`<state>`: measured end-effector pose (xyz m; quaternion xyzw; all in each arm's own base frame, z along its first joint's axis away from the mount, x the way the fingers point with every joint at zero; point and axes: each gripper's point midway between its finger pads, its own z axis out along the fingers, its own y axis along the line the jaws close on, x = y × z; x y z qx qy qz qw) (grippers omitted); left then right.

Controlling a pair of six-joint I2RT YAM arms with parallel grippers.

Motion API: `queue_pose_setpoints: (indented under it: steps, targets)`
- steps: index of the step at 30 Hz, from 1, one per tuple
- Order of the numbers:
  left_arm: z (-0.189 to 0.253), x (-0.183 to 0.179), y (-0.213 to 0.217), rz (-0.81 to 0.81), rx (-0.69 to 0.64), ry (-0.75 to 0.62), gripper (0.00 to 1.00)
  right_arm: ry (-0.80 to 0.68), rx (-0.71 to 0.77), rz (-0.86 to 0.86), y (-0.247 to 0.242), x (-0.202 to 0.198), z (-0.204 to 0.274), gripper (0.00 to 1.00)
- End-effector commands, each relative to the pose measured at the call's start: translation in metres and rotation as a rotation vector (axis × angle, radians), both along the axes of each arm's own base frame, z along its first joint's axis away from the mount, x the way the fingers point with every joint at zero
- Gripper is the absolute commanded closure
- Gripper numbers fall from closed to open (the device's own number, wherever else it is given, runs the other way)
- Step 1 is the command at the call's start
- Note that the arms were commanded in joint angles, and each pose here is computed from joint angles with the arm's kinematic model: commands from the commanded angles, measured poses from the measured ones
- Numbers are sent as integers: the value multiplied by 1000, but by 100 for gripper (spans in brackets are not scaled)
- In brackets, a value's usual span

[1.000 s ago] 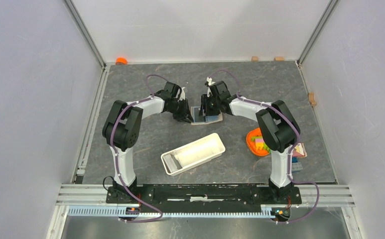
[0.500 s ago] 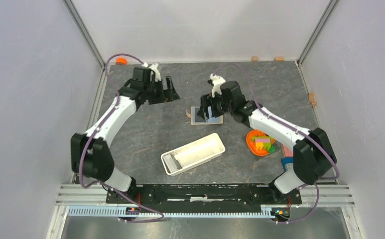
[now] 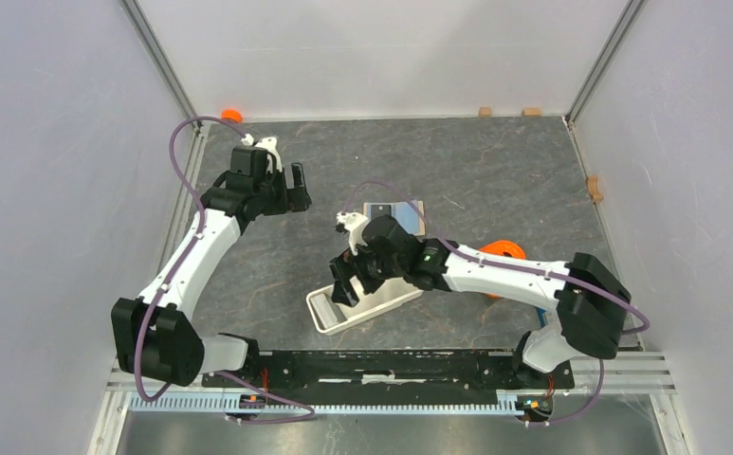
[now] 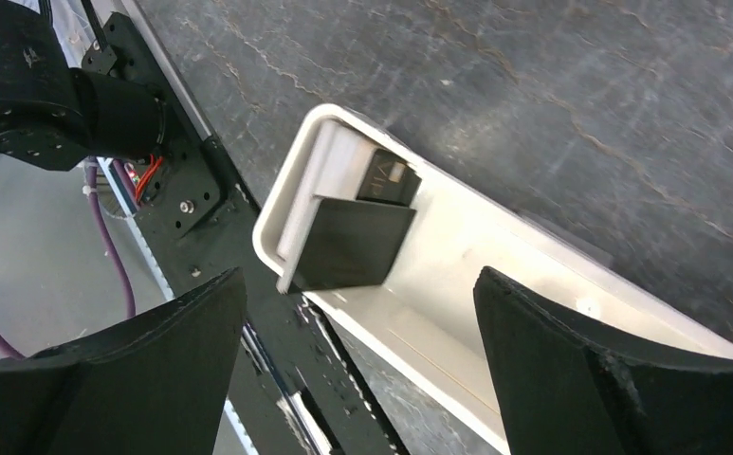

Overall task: Put the credit cards into the card holder
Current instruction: Insert the credit card into the card holder, then pick up the credit card from the storage box.

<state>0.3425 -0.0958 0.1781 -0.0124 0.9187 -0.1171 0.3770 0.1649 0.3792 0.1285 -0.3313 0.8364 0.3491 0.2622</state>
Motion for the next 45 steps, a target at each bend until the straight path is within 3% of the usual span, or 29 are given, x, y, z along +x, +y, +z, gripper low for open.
queue_pose_setpoints:
  steps: [1, 12, 29, 38, 45]
  targets:
    - [8, -1, 9, -4, 52, -40, 0, -17, -10, -8, 30, -3, 7, 7]
    - [16, -4, 11, 4, 51, -71, 0, -13, -213, 4, 54, -24, -30, 12]
    - [21, -5, 11, 1, 43, -87, 0, 31, -192, 103, 81, -63, -25, 22]
    - [21, -6, 11, 3, 43, -87, 0, 14, -194, 100, 82, -67, -19, 32]
    - [21, -6, 11, 4, 45, -89, 0, 5, -193, 94, 81, -67, -15, 49]
